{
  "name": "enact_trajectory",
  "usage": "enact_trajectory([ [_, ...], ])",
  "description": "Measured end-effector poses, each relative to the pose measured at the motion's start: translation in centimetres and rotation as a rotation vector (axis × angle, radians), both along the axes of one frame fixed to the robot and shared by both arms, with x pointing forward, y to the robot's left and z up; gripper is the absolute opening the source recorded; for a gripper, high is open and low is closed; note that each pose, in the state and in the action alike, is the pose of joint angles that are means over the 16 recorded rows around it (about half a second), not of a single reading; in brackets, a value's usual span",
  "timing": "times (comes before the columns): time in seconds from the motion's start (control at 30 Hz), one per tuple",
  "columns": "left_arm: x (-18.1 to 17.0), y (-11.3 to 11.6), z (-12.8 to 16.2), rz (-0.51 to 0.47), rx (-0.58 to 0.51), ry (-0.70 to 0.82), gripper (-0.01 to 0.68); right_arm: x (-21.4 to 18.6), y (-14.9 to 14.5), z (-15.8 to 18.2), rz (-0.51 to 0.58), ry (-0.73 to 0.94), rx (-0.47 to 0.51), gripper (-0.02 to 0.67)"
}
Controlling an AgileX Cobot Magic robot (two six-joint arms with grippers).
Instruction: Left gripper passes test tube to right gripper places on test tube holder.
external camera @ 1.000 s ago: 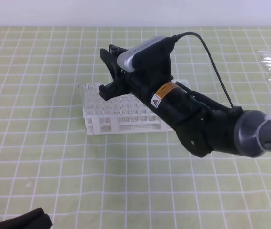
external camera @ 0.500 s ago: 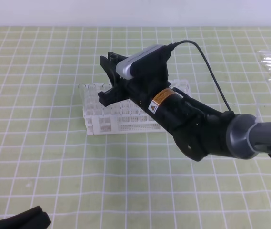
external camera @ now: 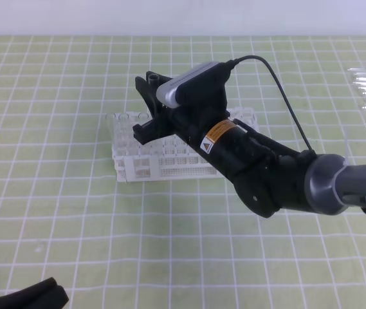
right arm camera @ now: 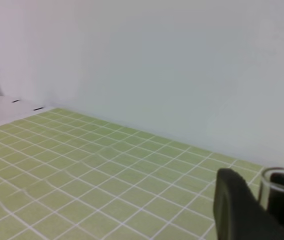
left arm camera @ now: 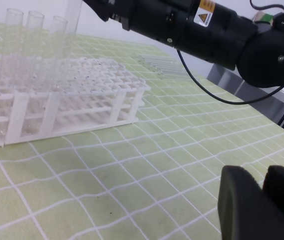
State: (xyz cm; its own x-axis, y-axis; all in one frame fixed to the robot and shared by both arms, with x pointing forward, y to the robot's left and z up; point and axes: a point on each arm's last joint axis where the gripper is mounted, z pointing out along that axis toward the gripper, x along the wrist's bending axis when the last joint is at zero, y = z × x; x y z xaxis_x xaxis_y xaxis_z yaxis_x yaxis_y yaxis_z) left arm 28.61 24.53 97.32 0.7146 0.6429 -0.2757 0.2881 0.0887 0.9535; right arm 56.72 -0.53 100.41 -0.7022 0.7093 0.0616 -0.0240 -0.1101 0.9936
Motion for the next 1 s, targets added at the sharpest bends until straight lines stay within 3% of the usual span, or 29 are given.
enact_trajectory([
  [1.0,0.0,0.0,0.0,0.003,0.001,0.000,0.009,0.2,0.1,-1.1,-0.007,0.026,-0.016,0.023],
])
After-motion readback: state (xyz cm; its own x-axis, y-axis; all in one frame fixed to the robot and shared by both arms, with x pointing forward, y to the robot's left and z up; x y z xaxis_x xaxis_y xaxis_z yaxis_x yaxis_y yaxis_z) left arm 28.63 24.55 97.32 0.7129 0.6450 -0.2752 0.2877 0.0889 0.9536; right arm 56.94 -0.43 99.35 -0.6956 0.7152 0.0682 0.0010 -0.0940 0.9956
